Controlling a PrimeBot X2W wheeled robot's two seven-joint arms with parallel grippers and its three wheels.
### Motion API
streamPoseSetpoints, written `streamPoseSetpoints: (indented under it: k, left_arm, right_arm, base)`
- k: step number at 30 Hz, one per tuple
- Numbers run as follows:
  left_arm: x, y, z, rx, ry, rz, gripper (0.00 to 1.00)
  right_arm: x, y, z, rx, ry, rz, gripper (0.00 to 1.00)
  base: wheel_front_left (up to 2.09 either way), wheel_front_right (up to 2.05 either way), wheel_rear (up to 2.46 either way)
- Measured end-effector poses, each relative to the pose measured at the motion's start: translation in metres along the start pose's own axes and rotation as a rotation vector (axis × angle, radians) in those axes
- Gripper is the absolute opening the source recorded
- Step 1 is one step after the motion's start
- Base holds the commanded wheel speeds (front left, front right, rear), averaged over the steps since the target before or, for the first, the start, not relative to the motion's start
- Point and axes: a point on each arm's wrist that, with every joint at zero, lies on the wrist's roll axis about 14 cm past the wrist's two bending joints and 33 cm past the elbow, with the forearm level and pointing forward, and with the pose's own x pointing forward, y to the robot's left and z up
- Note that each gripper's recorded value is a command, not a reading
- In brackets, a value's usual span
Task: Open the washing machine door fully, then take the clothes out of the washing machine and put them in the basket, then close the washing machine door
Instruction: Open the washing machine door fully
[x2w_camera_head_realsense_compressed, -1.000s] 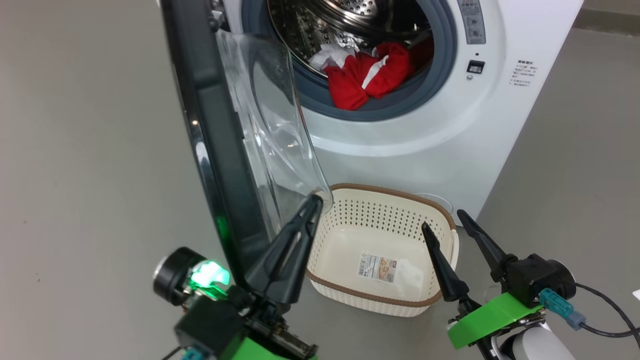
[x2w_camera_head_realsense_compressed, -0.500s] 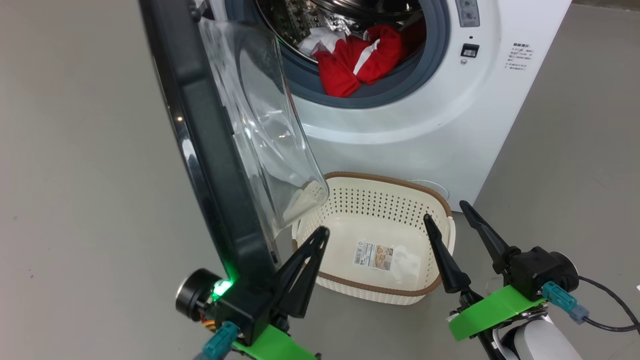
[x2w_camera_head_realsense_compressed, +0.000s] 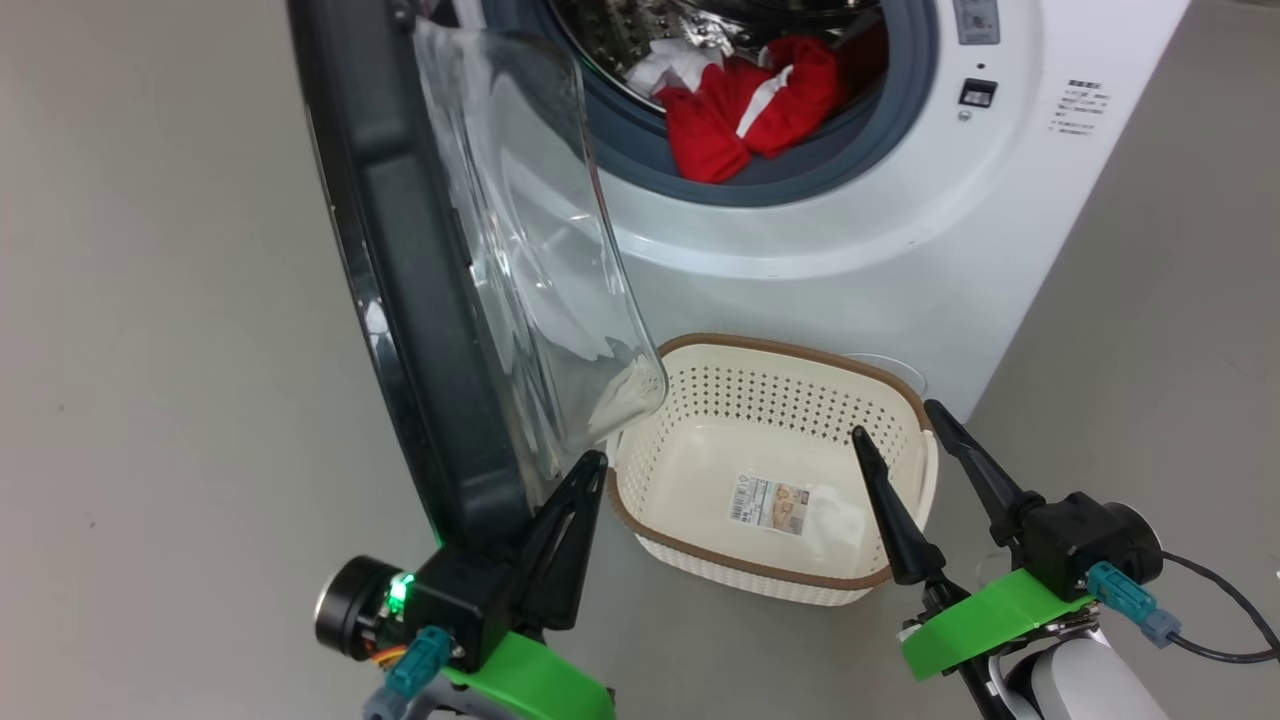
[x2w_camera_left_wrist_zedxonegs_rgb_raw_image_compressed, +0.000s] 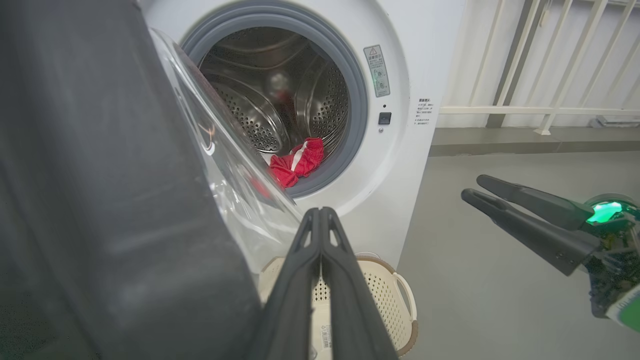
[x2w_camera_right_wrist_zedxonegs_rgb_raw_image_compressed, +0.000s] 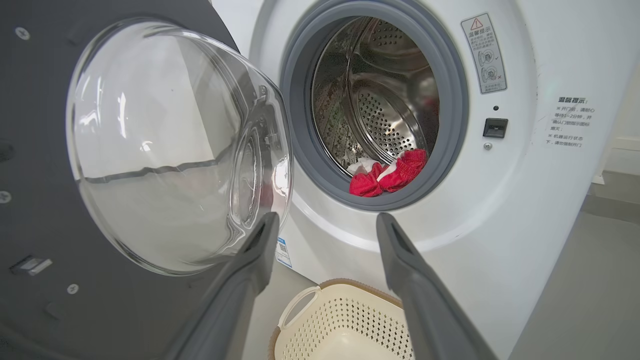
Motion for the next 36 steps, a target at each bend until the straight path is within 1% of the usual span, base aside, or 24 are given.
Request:
streamPoseSetpoints:
  k: [3,14,21,25,26,27,31,34,36]
  left_arm:
    - [-0.005,0.008,0.0,-0.001,0.009,0.037,0.0]
    - [-0.032,0.058,-0.004,0.019,0.038,0.208,0.0]
    - [-0.049,0.086,-0.005,0.003,0.043,0.307,0.0]
    - [-0.06,0.102,-0.006,-0.004,0.044,0.37,0.0]
    - [-0.06,0.102,-0.006,-0.004,0.044,0.37,0.0]
    - [-0.064,0.111,-0.006,-0.007,0.042,0.401,0.0]
    - [-0.073,0.128,-0.005,-0.009,0.04,0.462,0.0]
    - [-0.079,0.141,-0.005,-0.004,0.037,0.503,0.0]
    - [-0.084,0.151,-0.005,0.02,0.04,0.533,0.0]
  right_arm:
    - [0.003,0.004,-0.001,0.001,0.002,0.013,1.0]
    - [0.013,0.027,-0.006,0.0,0.014,0.083,1.0]
    - [0.017,0.042,-0.006,-0.004,0.017,0.125,1.0]
    - [0.018,0.048,-0.007,-0.005,0.021,0.14,1.0]
    - [0.018,0.048,-0.007,-0.005,0.021,0.14,1.0]
    - [0.018,0.05,-0.008,-0.008,0.022,0.147,1.0]
    - [0.019,0.053,-0.009,-0.013,0.025,0.158,1.0]
    - [0.019,0.055,-0.011,-0.022,0.031,0.165,1.0]
    - [0.019,0.055,-0.012,-0.025,0.034,0.167,1.0]
  base:
    - [0.0,0.0,0.0]
    - [0.0,0.0,0.0]
    - [0.0,0.0,0.0]
    - [0.0,0.0,0.0]
    - [0.0,0.0,0.0]
    - [0.0,0.0,0.0]
    - [0.0,0.0,0.0]
    - [0.0,0.0,0.0]
    - [0.0,0.0,0.0]
